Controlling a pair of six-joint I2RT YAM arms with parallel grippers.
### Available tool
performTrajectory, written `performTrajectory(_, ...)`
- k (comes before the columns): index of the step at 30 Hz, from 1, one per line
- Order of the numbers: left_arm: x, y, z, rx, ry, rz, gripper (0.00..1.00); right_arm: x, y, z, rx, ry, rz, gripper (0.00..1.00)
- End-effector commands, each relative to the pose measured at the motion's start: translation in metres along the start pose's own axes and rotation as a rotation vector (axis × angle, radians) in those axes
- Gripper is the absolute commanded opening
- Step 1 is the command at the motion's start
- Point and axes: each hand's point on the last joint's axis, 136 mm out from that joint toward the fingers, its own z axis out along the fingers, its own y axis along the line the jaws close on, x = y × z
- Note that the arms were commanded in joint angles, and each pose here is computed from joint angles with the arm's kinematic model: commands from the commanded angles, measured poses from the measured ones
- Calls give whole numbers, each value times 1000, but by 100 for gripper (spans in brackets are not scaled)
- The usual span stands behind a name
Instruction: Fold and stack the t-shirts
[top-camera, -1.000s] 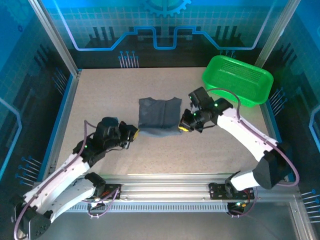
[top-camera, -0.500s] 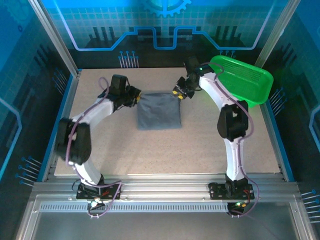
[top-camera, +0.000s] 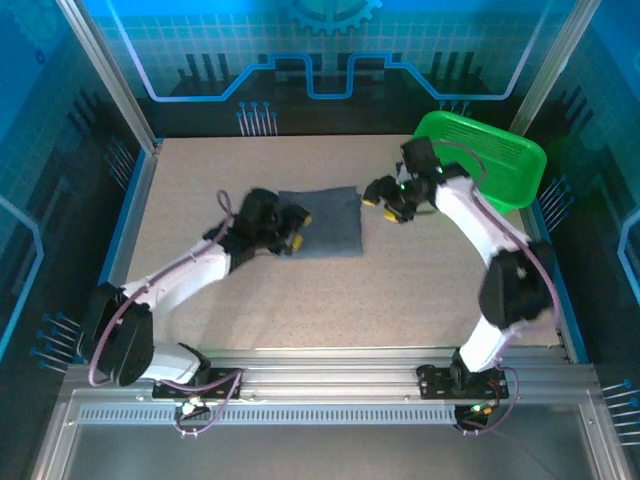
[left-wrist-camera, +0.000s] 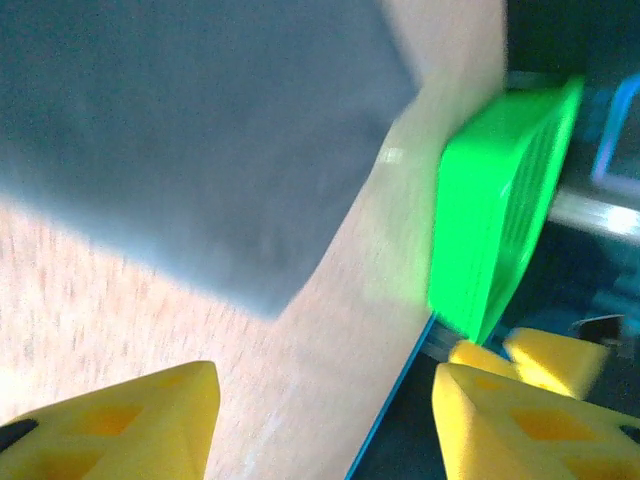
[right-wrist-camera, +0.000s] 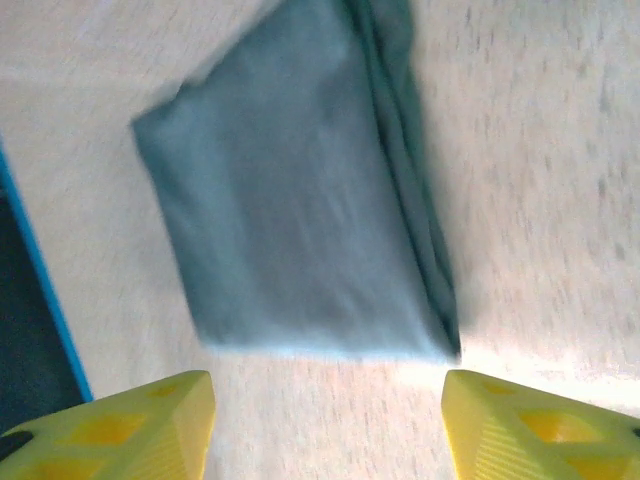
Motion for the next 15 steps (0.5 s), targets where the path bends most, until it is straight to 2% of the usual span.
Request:
performTrajectory(1, 21, 13, 34, 45, -59, -167, 65, 20, 14, -14, -208, -58, -34, 65)
performTrajectory(4, 35, 12, 71, 71, -66, -222, 68, 39, 6, -33, -255, -69, -32, 65)
performTrajectory(10, 29, 25, 122, 60, -153, -355, 69, 56, -7, -59, -250, -80, -32, 65)
performTrajectory(13, 23, 35, 141, 49, -190, -391, 65, 59, -12, -66, -259, -84, -22, 65)
performTrajectory(15, 16, 40, 151, 58, -220, -412, 59, 62, -13, -69, -262, -80, -21, 65)
